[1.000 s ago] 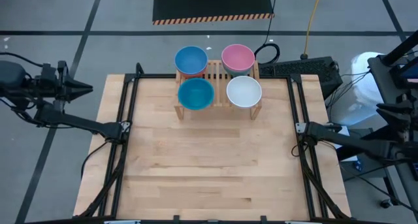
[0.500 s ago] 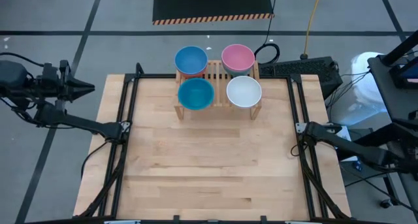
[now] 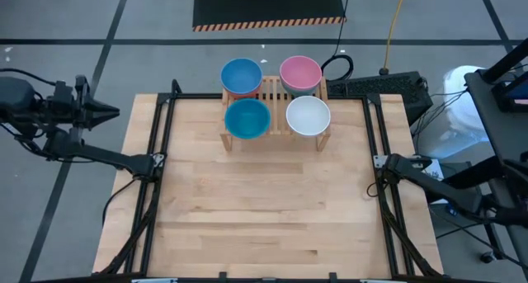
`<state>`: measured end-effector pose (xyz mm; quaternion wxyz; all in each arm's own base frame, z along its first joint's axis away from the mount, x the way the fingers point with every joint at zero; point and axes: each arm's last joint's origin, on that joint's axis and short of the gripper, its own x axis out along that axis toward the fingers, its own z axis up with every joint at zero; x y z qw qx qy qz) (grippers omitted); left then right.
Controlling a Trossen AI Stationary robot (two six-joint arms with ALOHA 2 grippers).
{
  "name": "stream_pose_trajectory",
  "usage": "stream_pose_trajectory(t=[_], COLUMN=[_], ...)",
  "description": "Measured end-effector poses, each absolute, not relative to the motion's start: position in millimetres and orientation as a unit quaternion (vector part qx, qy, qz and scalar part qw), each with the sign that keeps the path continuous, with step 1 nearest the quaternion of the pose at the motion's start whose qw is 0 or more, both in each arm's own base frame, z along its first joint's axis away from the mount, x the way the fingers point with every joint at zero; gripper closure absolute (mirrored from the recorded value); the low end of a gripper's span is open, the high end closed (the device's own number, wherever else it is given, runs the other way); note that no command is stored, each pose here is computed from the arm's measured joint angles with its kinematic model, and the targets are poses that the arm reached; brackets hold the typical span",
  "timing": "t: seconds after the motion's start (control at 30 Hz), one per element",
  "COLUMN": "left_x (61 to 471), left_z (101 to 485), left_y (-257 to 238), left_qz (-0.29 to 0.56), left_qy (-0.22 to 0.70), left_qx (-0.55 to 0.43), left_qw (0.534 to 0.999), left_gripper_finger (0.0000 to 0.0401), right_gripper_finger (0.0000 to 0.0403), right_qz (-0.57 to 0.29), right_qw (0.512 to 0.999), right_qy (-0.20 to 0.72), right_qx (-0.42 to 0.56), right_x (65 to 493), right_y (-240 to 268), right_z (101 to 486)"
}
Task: Place and stack bowls onto a shelf
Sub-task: Return to Home Position
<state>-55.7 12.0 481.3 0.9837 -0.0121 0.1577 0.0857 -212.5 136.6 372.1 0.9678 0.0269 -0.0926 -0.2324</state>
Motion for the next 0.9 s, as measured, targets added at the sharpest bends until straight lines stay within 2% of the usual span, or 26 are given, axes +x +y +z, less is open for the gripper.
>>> stream_pose_trajectory(t=[0.17, 0.37, 0.9], left_x=[-65, -92, -143], left_z=[474, 459, 383], left_y=[12, 14, 10], left_qz=[0.075, 0.07, 0.096], left_qy=[0.175, 0.148, 0.091], left_qx=[-0.012, -0.017, -0.042], left_qw=[0.982, 0.986, 0.99], left_gripper_finger=[0.035, 0.035, 0.035], right_gripper_finger=[0.0328, 0.0328, 0.0328], right_qz=[-0.24, -0.242, -0.262], right_qw=[0.966, 0.964, 0.958], right_qy=[-0.094, -0.096, -0.098], right_qx=[0.034, 0.059, 0.07], right_x=[-209, -206, -200], right_y=[140, 141, 148], right_z=[372, 372, 372])
